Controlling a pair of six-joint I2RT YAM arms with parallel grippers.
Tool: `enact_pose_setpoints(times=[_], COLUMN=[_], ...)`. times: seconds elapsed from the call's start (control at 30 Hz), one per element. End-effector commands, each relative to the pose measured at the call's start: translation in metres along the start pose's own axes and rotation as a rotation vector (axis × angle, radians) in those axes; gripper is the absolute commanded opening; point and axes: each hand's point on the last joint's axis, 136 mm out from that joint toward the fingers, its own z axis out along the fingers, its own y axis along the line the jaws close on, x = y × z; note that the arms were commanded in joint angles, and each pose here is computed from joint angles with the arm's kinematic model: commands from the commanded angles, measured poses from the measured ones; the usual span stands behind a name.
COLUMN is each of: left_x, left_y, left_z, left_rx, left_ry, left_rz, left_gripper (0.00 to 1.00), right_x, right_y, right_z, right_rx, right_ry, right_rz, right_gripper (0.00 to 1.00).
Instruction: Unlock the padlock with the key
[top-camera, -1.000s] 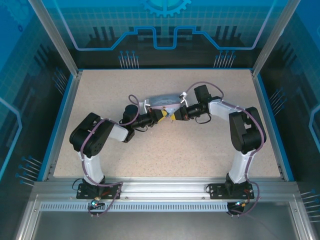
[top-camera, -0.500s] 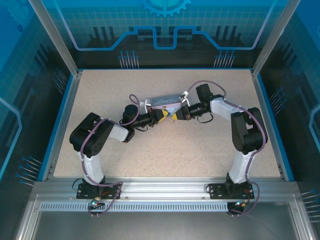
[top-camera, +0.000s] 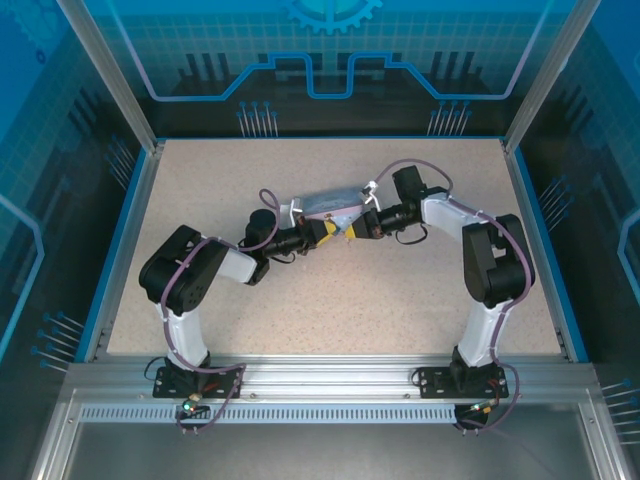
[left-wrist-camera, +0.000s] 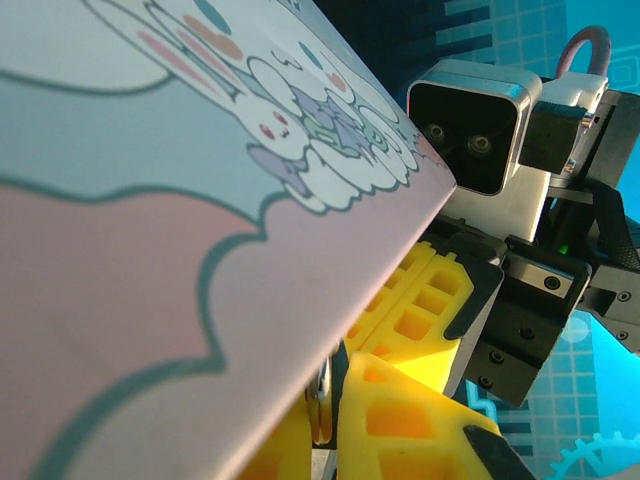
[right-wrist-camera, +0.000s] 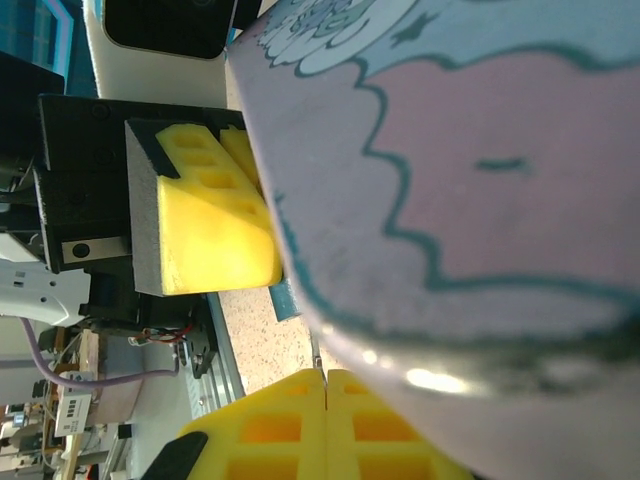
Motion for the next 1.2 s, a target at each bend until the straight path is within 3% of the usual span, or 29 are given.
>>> enact_pose_setpoints(times=[0.0, 0.8, 1.17], left_x=[0.024, 0.017, 0.022], left_y=[-0.047, -0.052, -0.048], left_z=[0.006, 0.006, 0.008], left_rx=[0.152, 0.173, 0.16], left_ry=[0.123, 0.083, 0.09], left_rz=[0.112, 0.074, 0.068], left_gripper=[0.0, 0.0, 0.0], right_x=[-0.017, -0.016, -0.028], right_y=[-0.005, -0.019, 0.0], right_z=[0.012, 0.016, 0.018], right_rx=[0.022, 0.077, 0.029], right_ry=[-0.028, -0.061, -0.123], right_rz=[-0.067, -0.113, -0.173], right_gripper=[0.0, 0.0, 0.0])
